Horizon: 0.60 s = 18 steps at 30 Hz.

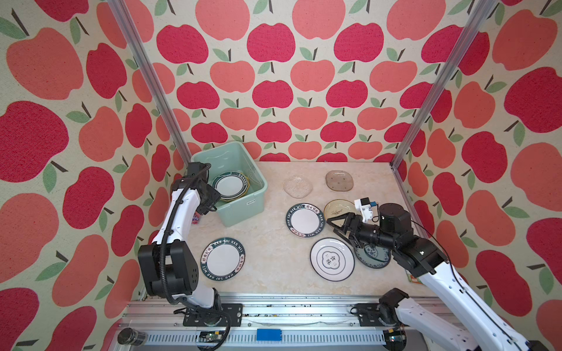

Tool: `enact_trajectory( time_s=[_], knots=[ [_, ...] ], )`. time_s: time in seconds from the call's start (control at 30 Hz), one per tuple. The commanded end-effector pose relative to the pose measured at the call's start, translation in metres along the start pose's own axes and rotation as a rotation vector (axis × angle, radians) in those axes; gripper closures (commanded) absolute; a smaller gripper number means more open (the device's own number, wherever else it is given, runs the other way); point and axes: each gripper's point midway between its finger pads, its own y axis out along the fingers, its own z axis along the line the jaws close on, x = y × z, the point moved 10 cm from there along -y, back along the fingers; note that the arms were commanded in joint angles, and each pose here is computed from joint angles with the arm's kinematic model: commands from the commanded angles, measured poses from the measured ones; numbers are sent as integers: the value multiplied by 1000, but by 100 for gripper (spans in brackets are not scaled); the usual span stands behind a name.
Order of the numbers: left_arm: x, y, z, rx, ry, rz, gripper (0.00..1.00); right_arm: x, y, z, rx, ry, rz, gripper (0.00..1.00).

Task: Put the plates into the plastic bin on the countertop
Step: 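Move the left gripper down beside the bin toward the large green-rimmed plate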

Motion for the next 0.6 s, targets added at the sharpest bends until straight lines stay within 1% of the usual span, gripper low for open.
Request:
enact_trajectory(
  time_s=[0.0,0.2,0.27,0.43,0.57],
  knots=[
    [-1,-9,-1,14,27,-22,66,1,1,-1,13,2,-24,32],
    [-18,-21,-6,-21,60,-13,85,1,5,-5,10,9,-25,33],
    [-27,-24,-8,-32,70,-5,90,0,5,-7,12,12,-26,33],
    [-47,-31,-7,-31,96,2,93,-1,3,-8,14,15,-33,33],
    [-65,-37,-9,-61,127,20,95,-3,0,-9,12,12,-39,33]
  ],
)
